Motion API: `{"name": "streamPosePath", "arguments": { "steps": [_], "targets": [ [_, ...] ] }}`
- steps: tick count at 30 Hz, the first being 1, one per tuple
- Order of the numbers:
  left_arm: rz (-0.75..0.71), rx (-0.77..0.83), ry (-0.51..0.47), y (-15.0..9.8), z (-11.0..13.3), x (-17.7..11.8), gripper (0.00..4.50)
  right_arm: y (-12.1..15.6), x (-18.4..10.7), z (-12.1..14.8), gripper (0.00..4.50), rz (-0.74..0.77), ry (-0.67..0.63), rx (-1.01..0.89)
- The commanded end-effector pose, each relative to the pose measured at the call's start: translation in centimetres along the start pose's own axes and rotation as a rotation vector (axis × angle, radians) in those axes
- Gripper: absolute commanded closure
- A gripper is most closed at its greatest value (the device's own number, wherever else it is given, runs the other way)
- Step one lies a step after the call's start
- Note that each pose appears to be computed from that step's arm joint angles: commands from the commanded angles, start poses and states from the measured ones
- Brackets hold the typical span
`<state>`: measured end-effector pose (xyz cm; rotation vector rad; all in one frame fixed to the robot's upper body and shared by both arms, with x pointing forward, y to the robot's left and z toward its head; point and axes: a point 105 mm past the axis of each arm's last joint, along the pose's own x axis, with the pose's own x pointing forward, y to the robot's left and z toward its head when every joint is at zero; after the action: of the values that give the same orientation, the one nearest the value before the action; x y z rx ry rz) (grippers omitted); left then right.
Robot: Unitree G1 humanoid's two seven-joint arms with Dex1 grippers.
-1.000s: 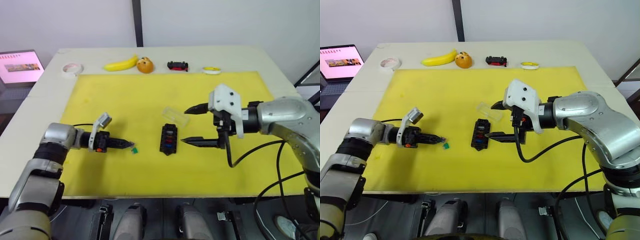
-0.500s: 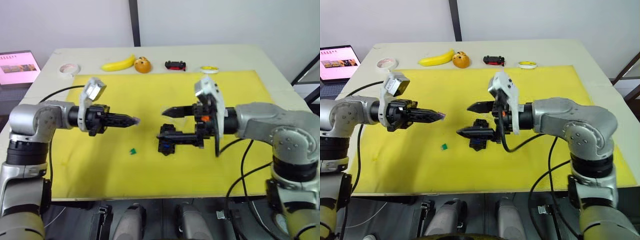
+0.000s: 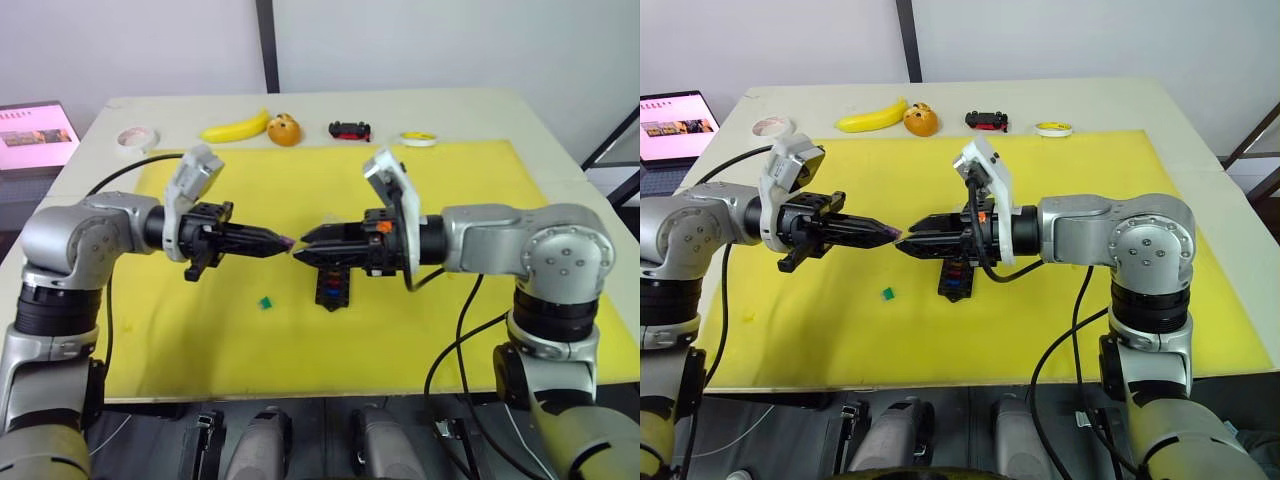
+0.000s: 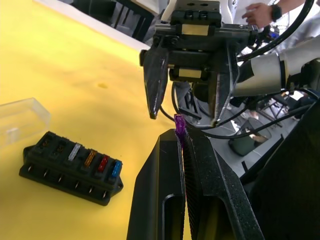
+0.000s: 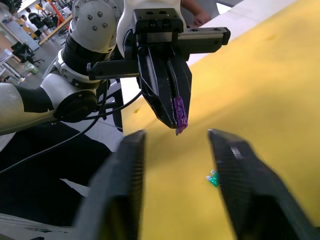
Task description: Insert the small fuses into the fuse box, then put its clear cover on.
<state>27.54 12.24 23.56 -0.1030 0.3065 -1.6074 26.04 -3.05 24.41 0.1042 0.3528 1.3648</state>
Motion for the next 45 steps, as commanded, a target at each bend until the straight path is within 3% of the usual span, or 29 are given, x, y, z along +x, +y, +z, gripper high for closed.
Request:
{"name": "streamPosePath", "arguments": {
  "steps": [1, 14, 17, 20, 32, 38, 41, 45],
  "targets": [
    [-0.014, 0.045, -0.005, -0.7, 0.6, 0.0, 4.42, 0.8, 0.1, 1.2, 2.27, 0.033, -0.034, -0.025],
    [-0.008, 0.058, -0.009, -0.6, 0.5, 0.1, 4.42, 1.2, 0.5, 1.4, 2.27, 0.053, -0.036, -0.015],
    [-0.007, 0.061, -0.011, -0.6, 0.6, 0.1, 4.42, 1.3, 0.5, 1.3, 3.05, 0.054, -0.03, -0.017],
    [-0.008, 0.063, -0.012, -0.6, 0.6, 0.2, 4.42, 1.2, 0.5, 1.2, 4.44, 0.052, -0.025, -0.015],
    [0.003, 0.055, 0.021, -0.6, 0.2, -0.1, 4.42, 1.0, 0.4, 1.0, 4.48, 0.032, -0.005, -0.035],
    [0.062, 0.077, 0.133, 0.0, -1.1, -1.6, 1.5, -0.3, -0.4, 0.2, 4.5, -0.068, 0.109, -0.156],
    [0.161, 0.17, 0.266, 1.6, -2.6, -3.1, 0.03, -2.6, -1.0, -0.4, 4.5, -0.165, 0.206, -0.298],
    [0.208, 0.261, 0.313, 2.9, -3.0, -3.5, 0.03, -4.9, -1.1, -0.5, 4.5, -0.189, 0.281, -0.433]
  ]
}}
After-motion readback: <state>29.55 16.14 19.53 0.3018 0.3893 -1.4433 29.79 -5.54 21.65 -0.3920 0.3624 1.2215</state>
